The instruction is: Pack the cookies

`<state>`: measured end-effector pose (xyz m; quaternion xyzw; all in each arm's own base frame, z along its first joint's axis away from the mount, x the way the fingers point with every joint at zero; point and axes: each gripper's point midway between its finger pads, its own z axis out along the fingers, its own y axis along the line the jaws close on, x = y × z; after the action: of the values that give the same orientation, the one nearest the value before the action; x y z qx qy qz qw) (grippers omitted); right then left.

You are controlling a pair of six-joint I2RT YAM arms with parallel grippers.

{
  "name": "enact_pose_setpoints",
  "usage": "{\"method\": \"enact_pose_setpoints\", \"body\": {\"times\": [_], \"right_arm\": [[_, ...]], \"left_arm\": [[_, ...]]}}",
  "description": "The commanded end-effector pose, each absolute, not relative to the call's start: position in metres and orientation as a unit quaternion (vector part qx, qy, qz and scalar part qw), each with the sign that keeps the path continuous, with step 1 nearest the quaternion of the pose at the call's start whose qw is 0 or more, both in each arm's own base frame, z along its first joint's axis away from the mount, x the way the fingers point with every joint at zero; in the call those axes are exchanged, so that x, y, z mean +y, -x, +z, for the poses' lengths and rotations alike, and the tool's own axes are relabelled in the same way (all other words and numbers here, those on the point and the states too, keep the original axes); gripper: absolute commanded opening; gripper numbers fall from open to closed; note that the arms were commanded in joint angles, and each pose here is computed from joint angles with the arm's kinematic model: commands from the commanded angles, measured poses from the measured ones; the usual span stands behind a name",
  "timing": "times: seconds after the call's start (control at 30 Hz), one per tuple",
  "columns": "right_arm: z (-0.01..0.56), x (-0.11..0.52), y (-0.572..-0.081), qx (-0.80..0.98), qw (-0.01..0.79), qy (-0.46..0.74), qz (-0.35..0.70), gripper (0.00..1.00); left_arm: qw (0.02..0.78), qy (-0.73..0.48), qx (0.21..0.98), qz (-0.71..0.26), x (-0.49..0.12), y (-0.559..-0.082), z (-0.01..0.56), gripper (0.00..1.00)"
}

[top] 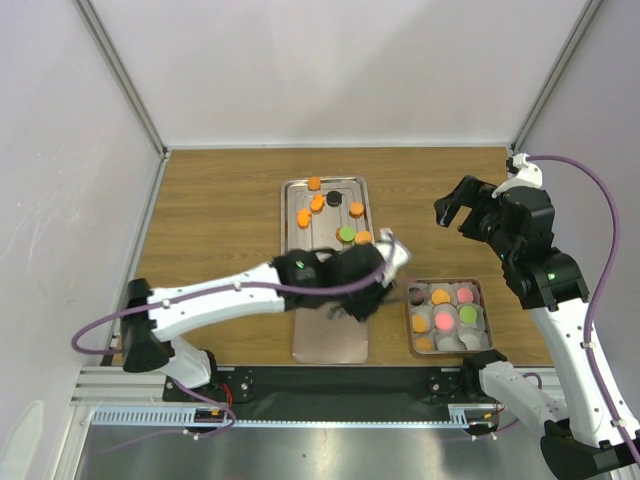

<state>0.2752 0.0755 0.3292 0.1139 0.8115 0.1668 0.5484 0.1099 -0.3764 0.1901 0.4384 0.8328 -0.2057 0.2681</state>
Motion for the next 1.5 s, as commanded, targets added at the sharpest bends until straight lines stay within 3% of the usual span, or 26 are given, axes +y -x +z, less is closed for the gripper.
{"method": "enact_pose_setpoints", "body": {"times": [0.0, 0.27, 0.5, 0.93, 1.47], "right_arm": [[0.341, 0.071, -0.275, 0.798, 0.569, -0.112, 0.163, 1.0], [0.342, 0.076, -0.276, 0.799, 0.566, -0.107, 0.174, 1.0], [0.344, 0.077, -0.274, 0.798, 0.567, -0.102, 0.176, 1.0], [0.346, 0.076, -0.27, 0.796, 0.57, -0.102, 0.177, 1.0], [0.343, 0.075, -0.271, 0.797, 0.569, -0.102, 0.174, 1.0]], "left_arm": [[0.358, -0.332, 0.845, -0.219, -0.349, -0.167, 0.249, 0.46], [0.375, -0.191, 0.897, -0.139, -0.29, -0.261, 0.216, 0.47], [0.355, -0.172, 0.915, -0.088, -0.281, -0.298, 0.182, 0.47], [0.332, -0.195, 0.923, -0.012, -0.274, -0.316, 0.149, 0.5], [0.316, -0.223, 0.922, -0.024, -0.282, -0.314, 0.138, 0.5]]}}
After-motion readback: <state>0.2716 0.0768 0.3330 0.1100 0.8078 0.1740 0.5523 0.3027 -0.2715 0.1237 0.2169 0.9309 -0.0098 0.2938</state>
